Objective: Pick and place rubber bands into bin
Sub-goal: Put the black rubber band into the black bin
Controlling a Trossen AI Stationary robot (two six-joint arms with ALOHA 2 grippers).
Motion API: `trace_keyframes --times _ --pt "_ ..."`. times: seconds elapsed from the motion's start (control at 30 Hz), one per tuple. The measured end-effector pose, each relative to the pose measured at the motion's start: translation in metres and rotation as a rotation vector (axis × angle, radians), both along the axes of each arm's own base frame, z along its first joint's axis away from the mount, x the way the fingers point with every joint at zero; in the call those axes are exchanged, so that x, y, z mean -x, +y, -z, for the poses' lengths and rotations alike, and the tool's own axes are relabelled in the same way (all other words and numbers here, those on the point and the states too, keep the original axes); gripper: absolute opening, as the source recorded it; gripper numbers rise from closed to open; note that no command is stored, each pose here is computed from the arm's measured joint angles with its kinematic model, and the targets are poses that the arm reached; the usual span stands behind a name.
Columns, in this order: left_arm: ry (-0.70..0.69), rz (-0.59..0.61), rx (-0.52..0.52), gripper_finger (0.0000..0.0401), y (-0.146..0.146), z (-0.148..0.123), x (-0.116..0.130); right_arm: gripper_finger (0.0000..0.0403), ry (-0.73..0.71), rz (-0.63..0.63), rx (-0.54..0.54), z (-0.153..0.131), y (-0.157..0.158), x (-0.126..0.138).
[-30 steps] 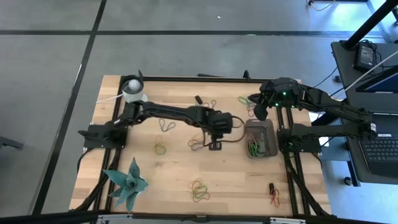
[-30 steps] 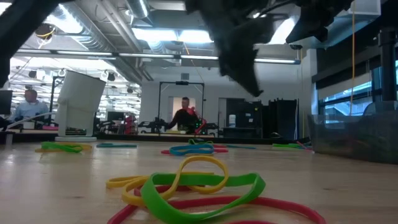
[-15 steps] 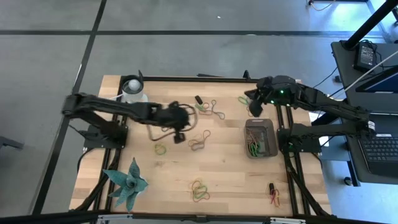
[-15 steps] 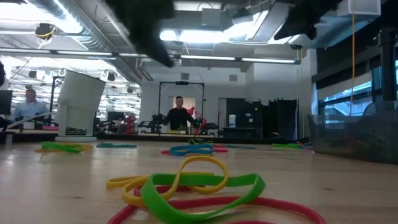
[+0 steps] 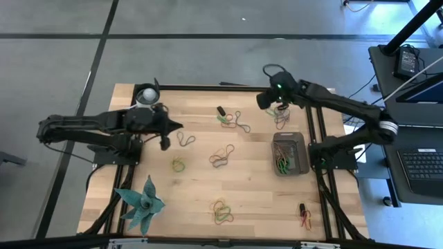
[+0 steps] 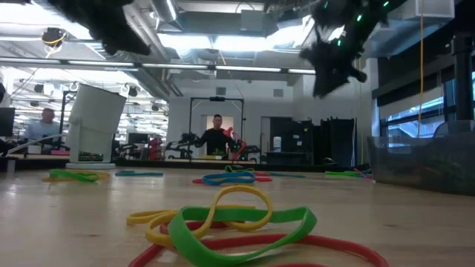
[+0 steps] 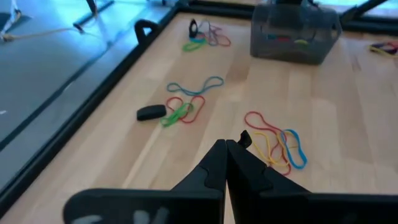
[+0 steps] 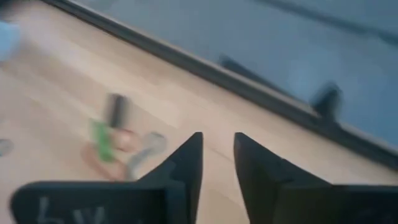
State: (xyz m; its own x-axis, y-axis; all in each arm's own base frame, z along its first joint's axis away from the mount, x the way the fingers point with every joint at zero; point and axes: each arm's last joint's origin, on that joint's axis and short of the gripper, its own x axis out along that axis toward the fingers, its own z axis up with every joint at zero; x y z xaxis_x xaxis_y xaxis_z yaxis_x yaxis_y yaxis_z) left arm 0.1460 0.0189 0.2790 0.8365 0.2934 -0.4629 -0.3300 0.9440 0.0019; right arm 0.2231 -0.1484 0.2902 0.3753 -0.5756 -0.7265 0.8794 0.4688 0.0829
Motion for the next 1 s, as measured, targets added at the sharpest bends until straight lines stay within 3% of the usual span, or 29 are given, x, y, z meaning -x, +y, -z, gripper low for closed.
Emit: trace_keyframes --times 0.17,0.33,0.6,1.0 --pt "-0.046 0.004 -0.044 0.0003 0.001 0.002 0.018 0.0144 0.121 0.228 -0.166 0.024 -0.037 0.011" --pt "-0.044 0.009 -0.090 0.0003 0.002 0.002 0.026 0.0168 0.172 0.351 -0.327 0.046 -0.070 0.028" --pt "-0.049 -0.010 -0.159 0.0003 0.005 -0.001 0.041 0.0186 0.246 0.431 -0.495 0.083 -0.096 0.042" --pt "-0.038 -0.016 -0.116 0.0003 0.004 0.001 0.054 0.0180 0.397 0.414 -0.628 0.130 -0.108 0.041"
